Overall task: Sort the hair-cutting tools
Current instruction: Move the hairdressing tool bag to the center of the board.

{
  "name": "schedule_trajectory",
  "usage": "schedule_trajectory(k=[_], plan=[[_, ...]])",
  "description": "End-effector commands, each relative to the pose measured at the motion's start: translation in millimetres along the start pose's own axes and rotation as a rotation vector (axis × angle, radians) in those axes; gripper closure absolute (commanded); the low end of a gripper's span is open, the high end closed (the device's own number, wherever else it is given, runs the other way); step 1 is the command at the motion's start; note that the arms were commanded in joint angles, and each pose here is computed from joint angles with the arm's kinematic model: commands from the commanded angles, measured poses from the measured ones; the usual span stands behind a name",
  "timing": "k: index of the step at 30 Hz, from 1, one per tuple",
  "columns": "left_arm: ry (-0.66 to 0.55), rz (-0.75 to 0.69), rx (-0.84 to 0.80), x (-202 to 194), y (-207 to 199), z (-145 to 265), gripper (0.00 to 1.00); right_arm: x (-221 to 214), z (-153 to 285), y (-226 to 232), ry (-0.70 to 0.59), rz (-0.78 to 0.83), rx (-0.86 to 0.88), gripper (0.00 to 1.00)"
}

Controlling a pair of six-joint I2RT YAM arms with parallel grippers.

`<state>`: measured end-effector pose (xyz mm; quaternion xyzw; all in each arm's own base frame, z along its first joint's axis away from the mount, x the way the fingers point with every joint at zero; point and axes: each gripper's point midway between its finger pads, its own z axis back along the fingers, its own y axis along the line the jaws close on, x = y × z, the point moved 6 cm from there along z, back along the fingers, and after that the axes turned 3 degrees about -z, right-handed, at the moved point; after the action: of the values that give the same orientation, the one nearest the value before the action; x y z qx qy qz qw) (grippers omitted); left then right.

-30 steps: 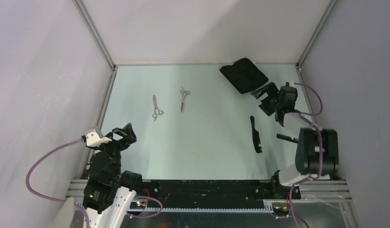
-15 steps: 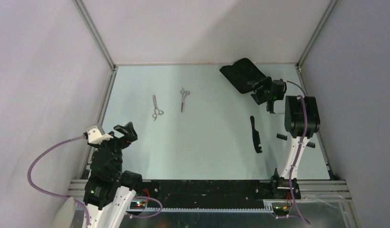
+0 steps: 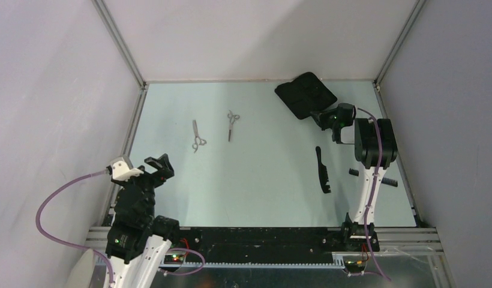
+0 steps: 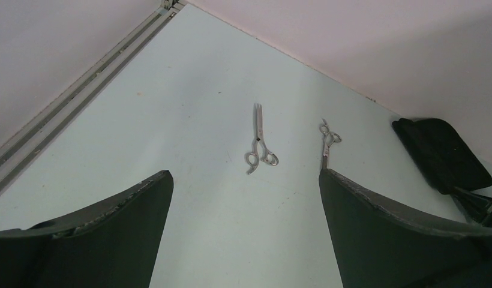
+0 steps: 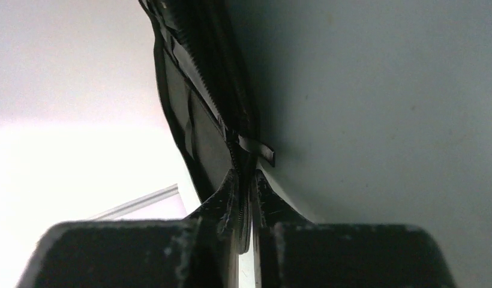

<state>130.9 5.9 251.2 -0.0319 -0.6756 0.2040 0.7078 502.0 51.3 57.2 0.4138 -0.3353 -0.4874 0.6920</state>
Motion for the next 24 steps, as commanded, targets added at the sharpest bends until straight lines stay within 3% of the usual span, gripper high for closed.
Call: schedule_trajectory(k=[1,10,24], plan=[[-0.040,0.011,-0.022,5.1,-2.0,0.3,0.02,-15.5,26.0,41.7,0.036,0.077,0.109,1.00],[-0.053,0.038,-0.055,9.1,-4.0,6.8,0.02,-74.5,100.5,52.0,0.215,0.121,0.220,1.00],[-0.022,0.001,-0.137,6.9,-10.7,12.4,0.02,-164.0,243.6,16.4,0.492,0.342,0.215,1.00]])
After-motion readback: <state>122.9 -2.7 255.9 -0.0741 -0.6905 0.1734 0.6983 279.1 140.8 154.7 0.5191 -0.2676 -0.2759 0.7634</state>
